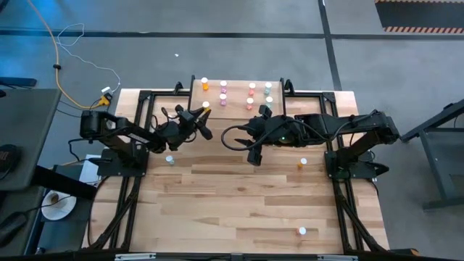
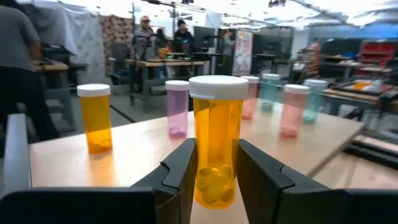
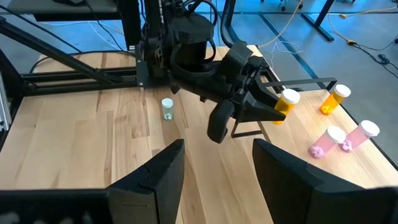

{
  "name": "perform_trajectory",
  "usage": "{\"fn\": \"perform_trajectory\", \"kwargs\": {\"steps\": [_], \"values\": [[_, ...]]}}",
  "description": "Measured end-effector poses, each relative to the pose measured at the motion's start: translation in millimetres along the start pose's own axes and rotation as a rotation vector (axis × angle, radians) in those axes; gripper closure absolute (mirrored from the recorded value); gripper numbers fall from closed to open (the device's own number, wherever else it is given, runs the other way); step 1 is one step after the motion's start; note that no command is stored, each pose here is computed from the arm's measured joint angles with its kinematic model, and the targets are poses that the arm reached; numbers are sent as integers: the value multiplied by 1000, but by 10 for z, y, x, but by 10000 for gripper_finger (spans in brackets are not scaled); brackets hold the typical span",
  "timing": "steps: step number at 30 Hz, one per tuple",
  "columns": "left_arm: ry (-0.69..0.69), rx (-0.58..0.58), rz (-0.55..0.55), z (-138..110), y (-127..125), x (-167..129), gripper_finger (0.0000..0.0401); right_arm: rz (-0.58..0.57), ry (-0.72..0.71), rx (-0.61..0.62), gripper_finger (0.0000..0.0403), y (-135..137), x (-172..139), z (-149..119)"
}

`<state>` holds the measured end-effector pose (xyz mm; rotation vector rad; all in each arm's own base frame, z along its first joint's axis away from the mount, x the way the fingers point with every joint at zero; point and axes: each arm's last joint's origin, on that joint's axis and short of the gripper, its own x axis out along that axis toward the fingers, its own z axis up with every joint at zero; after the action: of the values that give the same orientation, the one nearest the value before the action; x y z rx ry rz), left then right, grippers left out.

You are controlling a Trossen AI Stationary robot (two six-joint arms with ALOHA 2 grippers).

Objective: Pick and place medicine bottles onto shelf by color
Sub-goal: Put the bottom orange pill bottle on the shelf aligned with the other orange pill bottle

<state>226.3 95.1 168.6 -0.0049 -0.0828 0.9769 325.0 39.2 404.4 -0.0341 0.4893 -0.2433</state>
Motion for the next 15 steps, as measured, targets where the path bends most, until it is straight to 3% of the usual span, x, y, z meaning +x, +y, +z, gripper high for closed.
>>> {"fn": "perform_trajectory", "kwargs": {"steps": [7, 15], "values": [[4, 26, 49, -2, -10, 35, 309, -1, 5, -2, 221, 0, 1, -6], [3, 29, 18, 2, -94, -24, 309, -1, 6, -3, 221, 0, 1, -7]]}}
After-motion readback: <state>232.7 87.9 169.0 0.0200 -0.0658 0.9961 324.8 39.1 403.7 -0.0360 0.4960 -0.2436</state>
